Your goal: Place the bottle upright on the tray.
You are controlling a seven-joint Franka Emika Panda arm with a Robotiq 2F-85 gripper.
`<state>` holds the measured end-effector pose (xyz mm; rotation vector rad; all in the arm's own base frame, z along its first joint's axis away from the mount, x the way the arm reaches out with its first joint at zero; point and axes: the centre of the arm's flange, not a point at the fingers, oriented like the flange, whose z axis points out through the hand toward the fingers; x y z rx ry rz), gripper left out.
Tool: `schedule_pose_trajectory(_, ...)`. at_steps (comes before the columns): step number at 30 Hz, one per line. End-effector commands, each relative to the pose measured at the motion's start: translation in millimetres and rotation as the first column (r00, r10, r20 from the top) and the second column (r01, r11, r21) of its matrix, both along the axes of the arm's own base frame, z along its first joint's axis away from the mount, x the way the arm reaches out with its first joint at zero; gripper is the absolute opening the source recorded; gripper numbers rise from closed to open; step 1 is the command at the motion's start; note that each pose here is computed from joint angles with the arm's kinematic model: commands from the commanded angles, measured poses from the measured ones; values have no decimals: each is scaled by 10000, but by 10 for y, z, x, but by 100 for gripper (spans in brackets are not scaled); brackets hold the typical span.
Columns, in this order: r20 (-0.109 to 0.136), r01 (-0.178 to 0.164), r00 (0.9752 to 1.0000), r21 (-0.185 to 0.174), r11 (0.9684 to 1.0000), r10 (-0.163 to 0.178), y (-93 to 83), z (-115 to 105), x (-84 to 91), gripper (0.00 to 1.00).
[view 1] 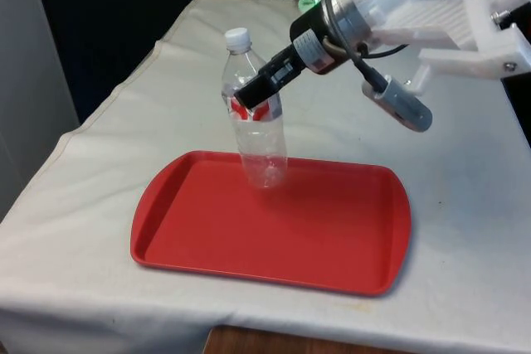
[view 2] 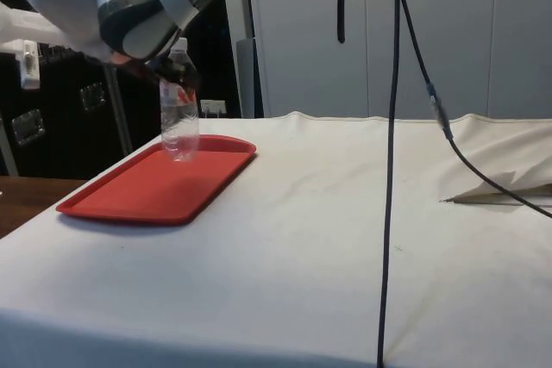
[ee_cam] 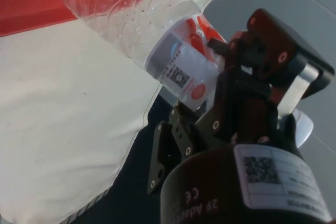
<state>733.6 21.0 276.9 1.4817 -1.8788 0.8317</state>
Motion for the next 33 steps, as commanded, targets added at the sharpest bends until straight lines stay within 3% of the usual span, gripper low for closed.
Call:
schedule_pose_trajectory(1, 63, 59, 10000, 4, 10000, -59, 25, -23, 13, 14)
schedule_pose_trajectory(7, 76, 19, 10000, -12, 10000, -19, 52, -90, 21, 14)
schedule_pose_trajectory(17, 82, 57, 10000, -474, 9989, -53, 115, -245, 72, 14)
schedule_pose_trajectory(24, -60, -33, 10000, -804, 9968, 28, 142, -322, 92, 14)
schedule_pose_trajectory(33, -177, -112, 9998, -931, 9956, 96, 181, -372, 98, 14)
